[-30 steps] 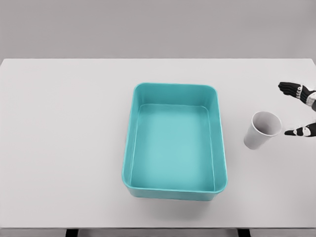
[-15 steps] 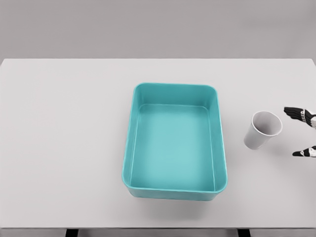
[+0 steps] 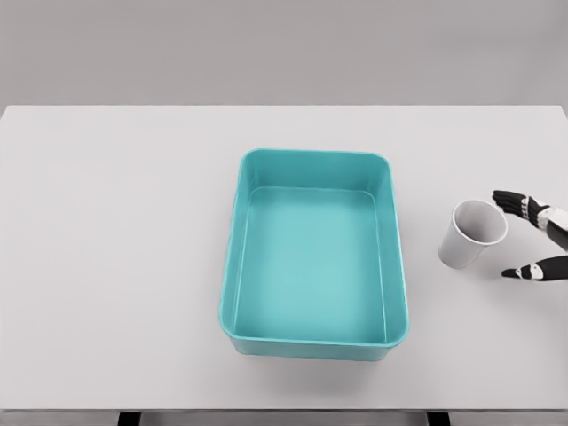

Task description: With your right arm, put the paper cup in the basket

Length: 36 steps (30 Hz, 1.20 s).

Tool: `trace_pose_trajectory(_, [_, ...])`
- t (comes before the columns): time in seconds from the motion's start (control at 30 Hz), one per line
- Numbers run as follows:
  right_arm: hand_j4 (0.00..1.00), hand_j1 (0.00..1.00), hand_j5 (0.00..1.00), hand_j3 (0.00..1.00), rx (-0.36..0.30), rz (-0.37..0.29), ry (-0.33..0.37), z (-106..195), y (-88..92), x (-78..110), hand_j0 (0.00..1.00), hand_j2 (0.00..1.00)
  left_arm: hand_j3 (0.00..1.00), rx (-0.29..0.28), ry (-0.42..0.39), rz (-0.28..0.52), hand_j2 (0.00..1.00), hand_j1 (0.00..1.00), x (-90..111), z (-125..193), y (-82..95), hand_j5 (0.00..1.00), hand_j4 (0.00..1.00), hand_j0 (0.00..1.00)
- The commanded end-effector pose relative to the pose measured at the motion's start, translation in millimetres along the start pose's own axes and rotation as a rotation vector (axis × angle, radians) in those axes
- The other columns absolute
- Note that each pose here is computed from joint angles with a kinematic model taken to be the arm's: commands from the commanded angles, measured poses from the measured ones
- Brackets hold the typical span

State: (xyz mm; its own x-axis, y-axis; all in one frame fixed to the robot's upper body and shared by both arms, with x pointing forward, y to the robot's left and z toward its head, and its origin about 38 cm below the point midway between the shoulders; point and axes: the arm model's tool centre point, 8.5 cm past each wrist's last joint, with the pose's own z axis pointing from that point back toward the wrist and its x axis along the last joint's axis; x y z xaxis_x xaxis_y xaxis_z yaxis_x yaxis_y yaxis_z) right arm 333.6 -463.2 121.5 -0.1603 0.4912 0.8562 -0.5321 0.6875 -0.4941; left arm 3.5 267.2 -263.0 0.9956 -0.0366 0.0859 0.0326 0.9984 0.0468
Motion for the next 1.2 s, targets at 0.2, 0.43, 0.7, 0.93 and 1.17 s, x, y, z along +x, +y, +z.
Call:
trace_pose_trajectory(0.2, [1.00, 1.00, 1.00, 1.00, 0.002, -0.001, -0.028, -13.9, -1.9, 6.2, 1.00, 1.00, 1.00, 0.000, 0.000, 0.000, 1.00, 1.00, 0.0, 0.0, 0.0, 1.00, 1.00, 1.00])
trace_pose_trajectory(0.43, [1.00, 1.00, 1.00, 1.00, -0.011, -0.012, -0.049, -27.9, 5.1, 8.3, 1.00, 1.00, 1.00, 0.000, 0.000, 0.000, 1.00, 1.00, 0.0, 0.0, 0.0, 1.00, 1.00, 1.00])
trace_pose_trajectory(0.7, [1.00, 1.00, 1.00, 1.00, -0.002, -0.016, -0.045, -27.8, 8.5, 6.8, 1.00, 1.00, 1.00, 0.000, 0.000, 0.000, 1.00, 1.00, 0.0, 0.0, 0.0, 1.00, 1.00, 1.00])
trace_pose_trajectory(0.93, [1.00, 1.00, 1.00, 1.00, 0.006, -0.023, -0.050, -29.2, 12.3, 7.4, 1.00, 1.00, 1.00, 0.000, 0.000, 0.000, 1.00, 1.00, 0.0, 0.0, 0.0, 1.00, 1.00, 1.00])
trace_pose_trajectory(1.17, [1.00, 1.00, 1.00, 1.00, 0.008, -0.029, -0.054, -31.1, 15.2, 6.9, 1.00, 1.00, 1.00, 0.000, 0.000, 0.000, 1.00, 1.00, 0.0, 0.0, 0.0, 1.00, 1.00, 1.00])
